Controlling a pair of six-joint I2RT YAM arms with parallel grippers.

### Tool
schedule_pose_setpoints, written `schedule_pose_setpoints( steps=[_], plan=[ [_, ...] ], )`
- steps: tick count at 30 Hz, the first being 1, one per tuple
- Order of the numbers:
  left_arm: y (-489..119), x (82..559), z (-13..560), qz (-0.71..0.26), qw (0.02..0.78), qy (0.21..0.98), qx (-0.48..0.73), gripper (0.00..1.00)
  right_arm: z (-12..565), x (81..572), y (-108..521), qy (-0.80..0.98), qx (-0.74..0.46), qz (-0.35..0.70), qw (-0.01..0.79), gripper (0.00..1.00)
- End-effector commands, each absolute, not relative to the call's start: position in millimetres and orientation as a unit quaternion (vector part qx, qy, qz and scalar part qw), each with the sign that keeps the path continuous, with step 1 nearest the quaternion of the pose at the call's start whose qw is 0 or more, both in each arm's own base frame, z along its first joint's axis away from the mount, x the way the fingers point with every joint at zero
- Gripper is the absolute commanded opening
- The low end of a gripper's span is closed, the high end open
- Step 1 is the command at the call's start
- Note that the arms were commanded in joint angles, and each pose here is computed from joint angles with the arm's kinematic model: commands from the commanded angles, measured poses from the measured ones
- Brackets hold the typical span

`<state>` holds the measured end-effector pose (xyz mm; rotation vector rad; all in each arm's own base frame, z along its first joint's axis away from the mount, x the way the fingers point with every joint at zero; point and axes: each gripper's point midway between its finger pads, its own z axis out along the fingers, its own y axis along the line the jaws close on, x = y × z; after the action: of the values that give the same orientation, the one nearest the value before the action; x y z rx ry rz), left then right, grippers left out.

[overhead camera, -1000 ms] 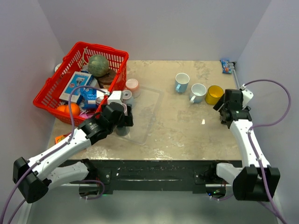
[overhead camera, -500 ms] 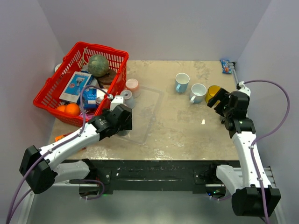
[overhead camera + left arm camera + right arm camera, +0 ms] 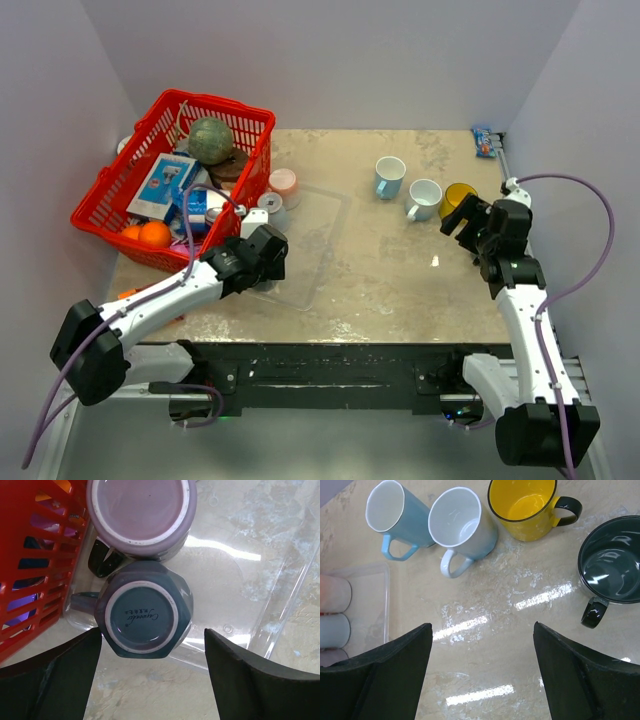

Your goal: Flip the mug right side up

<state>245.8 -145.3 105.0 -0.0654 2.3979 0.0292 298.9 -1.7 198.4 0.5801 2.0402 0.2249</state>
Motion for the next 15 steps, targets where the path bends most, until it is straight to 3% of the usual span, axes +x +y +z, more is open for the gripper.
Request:
schedule_pose_setpoints(
  steps=[1, 15],
  plan=[
    [-158.4, 254.9, 103.0, -0.016, 0.374, 0.925, -0.058, 0.83, 210.2, 298.0, -2.7, 0.828, 0.223, 0.091, 0.506, 0.84],
    [-209.0, 264.1, 100.4, -0.118, 0.362, 0.922, -0.065, 0.73, 204.6, 293.7, -5.1, 0.831, 0.223, 0.081, 0.502, 0.84]
  ],
)
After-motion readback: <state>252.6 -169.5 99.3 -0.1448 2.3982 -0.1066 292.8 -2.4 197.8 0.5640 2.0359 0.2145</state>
